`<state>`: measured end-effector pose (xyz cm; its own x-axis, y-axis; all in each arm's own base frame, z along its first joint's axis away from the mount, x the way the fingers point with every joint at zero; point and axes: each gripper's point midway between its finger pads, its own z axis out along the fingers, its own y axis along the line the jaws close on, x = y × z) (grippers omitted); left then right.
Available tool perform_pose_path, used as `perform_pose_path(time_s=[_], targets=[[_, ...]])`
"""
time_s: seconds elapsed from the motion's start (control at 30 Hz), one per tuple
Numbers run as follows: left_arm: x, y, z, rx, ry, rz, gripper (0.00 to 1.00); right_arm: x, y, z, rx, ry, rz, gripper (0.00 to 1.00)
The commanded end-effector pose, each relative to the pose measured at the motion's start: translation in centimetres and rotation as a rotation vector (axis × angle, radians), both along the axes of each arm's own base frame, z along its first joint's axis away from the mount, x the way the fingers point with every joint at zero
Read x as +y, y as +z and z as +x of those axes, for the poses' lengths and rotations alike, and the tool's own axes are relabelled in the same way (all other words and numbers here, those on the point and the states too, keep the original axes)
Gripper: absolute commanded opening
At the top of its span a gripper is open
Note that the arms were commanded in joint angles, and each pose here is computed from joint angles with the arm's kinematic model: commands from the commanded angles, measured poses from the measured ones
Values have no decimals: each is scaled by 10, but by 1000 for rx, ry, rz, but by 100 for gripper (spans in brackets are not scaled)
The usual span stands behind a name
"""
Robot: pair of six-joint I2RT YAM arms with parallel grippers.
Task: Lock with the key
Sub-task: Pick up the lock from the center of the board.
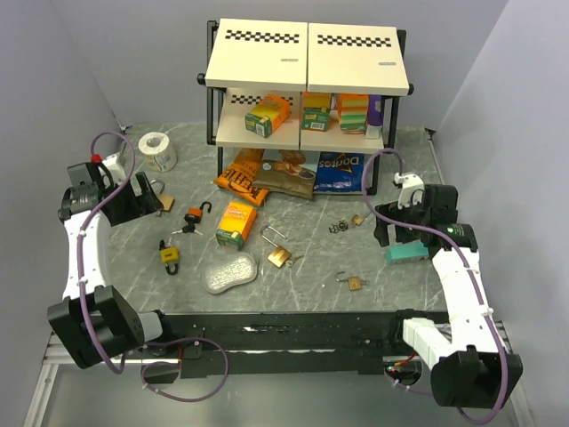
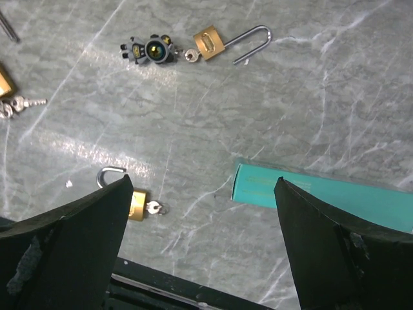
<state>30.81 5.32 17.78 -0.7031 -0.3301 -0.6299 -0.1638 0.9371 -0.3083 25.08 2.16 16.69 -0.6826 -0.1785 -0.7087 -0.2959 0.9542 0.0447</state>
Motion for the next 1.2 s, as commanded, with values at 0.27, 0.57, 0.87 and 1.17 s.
perform_pose_path(time_s=[0.27, 0.57, 0.87, 1.17], targets=[[-23, 29, 2, -153, -188, 5, 96, 50, -26, -44, -5, 590, -194, 99], [-54, 43, -12, -273, -410, -3, 96, 83, -73, -100, -15, 1187, -253, 99], [-67, 62, -16, -356, -486, -11, 96, 67, -129, -107, 16, 1405, -401, 95], [-64, 50, -17, -345, -480, 7, 96, 78, -138, -92, 38, 1358, -347, 90]])
